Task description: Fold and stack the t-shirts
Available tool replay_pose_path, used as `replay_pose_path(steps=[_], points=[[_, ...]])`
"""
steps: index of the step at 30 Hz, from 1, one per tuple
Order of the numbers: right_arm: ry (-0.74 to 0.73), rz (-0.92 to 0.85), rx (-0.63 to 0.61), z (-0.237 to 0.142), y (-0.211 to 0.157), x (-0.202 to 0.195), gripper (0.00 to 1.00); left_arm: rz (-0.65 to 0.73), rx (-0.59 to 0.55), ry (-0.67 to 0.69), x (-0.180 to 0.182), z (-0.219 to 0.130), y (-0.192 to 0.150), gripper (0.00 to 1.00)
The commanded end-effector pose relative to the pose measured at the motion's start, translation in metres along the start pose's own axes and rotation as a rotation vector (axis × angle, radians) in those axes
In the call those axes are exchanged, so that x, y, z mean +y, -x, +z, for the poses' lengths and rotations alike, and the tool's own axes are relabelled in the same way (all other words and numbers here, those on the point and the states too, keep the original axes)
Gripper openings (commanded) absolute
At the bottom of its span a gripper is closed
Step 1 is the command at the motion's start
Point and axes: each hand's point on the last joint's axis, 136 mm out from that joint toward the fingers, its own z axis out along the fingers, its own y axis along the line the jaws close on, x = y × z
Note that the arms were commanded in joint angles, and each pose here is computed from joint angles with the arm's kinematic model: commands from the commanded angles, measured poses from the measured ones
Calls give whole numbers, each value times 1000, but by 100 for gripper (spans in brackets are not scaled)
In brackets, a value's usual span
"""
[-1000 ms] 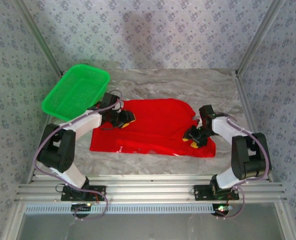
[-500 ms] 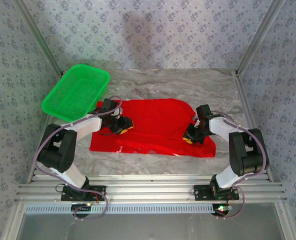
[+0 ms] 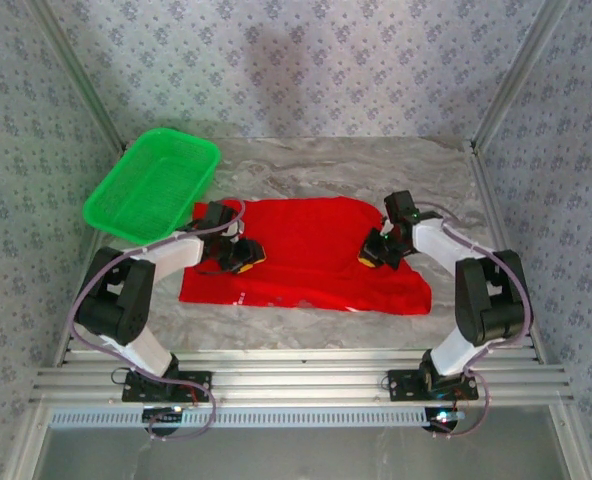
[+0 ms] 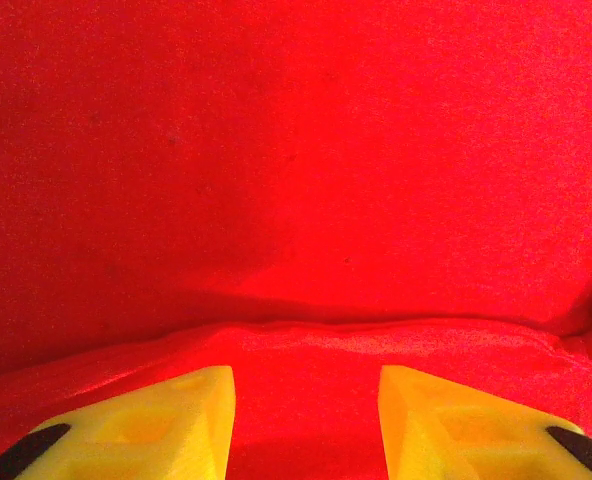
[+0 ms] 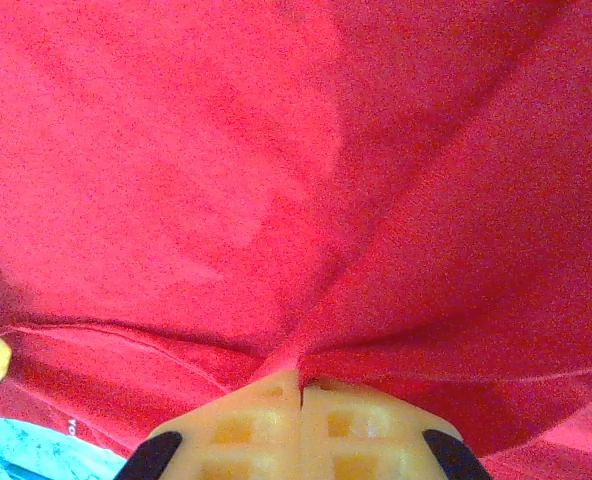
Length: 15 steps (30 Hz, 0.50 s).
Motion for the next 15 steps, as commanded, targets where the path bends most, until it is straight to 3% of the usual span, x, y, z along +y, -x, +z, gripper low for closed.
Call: replay_pose_path(steps=[1, 15], points=[[-10, -23, 33, 6, 5, 11, 1, 22, 18, 30, 8, 5, -5, 42], [-15, -134, 116, 42, 37, 60, 2, 31, 48, 53, 14, 9, -10, 42]])
